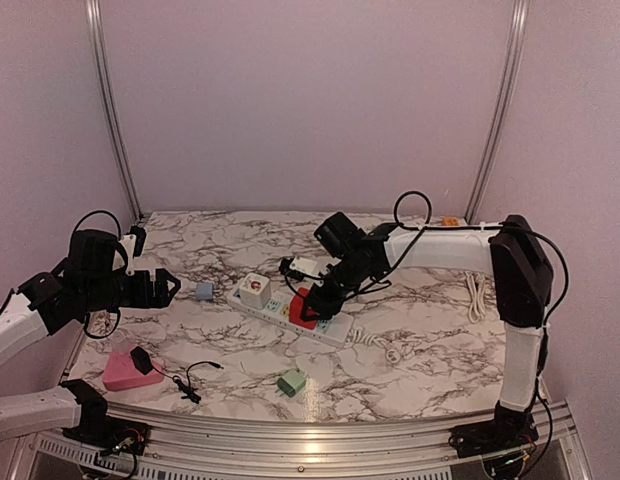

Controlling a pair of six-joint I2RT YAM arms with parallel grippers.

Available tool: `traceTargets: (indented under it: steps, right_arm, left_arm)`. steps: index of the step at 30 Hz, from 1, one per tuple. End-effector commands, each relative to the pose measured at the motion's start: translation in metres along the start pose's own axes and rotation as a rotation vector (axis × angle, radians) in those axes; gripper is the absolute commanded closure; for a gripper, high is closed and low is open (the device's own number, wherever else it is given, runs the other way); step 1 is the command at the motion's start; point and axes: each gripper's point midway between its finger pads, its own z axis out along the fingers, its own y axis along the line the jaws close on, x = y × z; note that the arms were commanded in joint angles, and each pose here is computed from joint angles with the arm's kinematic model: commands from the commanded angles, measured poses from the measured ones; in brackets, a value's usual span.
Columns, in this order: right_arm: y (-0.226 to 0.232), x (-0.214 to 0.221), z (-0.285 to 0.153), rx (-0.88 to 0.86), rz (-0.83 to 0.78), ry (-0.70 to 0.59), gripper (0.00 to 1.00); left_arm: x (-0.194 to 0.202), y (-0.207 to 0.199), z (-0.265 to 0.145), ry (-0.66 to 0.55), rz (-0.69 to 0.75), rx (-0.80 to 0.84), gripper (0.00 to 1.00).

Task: Insert the plug
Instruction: Insert the plug into the socket slot.

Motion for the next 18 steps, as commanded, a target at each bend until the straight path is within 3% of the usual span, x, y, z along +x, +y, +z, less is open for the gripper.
traceTargets:
  steps: [1,13,18]
  right_arm:
    - [-0.005,0.062,0.036,0.019,0.023,0.221,1.0]
    - [0.0,0.1,0.066,-0.029,0.039,0.349,1.0]
    - [0.0,0.096,0.065,-0.028,0.043,0.347,1.0]
  left_arm:
    - [0.002,0.004,0.0,0.0,0.003,-0.015,0.01]
    - [0.002,0.004,-0.001,-0.002,0.003,-0.013,0.01]
    - [0.003,0.004,0.0,0.003,0.003,-0.014,0.01]
